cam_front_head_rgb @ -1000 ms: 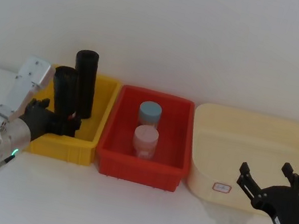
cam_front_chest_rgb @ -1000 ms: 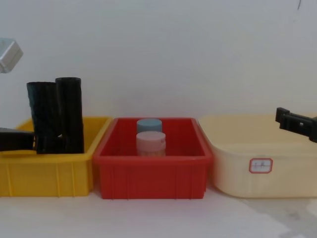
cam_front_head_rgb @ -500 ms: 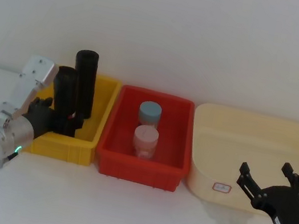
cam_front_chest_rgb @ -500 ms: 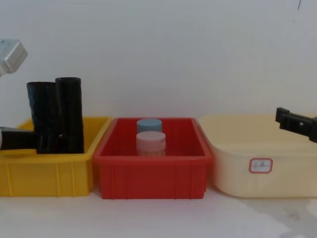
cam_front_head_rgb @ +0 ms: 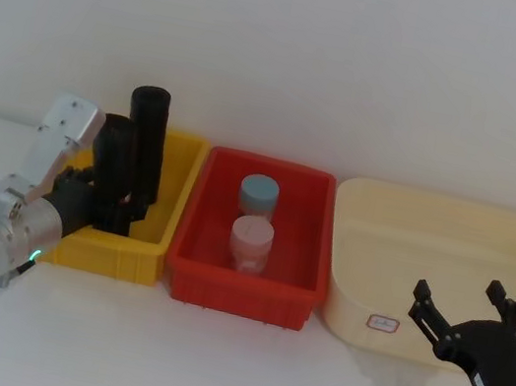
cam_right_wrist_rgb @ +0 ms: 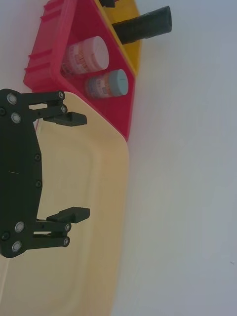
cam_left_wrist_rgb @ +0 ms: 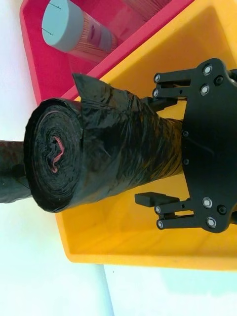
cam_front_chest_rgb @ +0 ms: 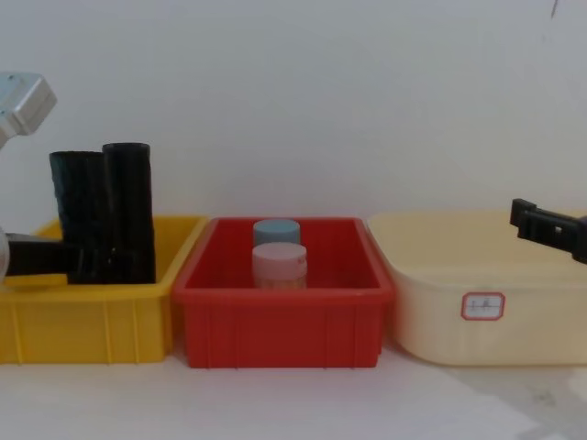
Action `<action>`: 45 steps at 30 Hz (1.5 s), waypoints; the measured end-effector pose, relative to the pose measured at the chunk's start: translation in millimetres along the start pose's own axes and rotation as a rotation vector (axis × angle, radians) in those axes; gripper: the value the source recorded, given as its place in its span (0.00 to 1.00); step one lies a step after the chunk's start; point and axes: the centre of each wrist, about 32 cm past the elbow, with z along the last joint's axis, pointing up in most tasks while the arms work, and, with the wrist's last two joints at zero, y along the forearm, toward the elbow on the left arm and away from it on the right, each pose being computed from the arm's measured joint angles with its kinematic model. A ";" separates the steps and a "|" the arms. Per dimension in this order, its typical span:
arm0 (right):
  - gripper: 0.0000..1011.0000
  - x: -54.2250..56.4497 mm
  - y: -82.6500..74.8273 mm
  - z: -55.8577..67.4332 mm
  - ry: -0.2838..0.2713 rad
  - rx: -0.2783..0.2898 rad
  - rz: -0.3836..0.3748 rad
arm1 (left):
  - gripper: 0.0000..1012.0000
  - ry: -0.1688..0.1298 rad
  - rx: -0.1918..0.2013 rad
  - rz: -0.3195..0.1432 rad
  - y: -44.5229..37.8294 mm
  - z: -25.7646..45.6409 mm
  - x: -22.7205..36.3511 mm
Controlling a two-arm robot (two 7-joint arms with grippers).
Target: Pick up the garbage bag with the one hand and transfer it to the other hand.
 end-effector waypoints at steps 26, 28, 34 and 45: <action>0.99 0.0 0.0 0.0 0.000 0.000 0.000 | 0.50 -0.001 -0.001 -0.003 -1.5 0.3 0.3; 0.99 0.0 0.0 0.0 0.000 0.000 0.000 | 0.49 -0.001 -0.001 -0.003 -1.6 0.3 0.3; 0.99 -0.2 1.7 1.6 -0.002 0.001 0.010 | 0.47 -0.001 -0.001 -0.003 -1.7 0.3 0.4; 0.99 -2.6 14.7 17.7 -0.021 0.006 0.100 | 0.46 -0.001 -0.001 -0.003 -1.7 0.4 0.4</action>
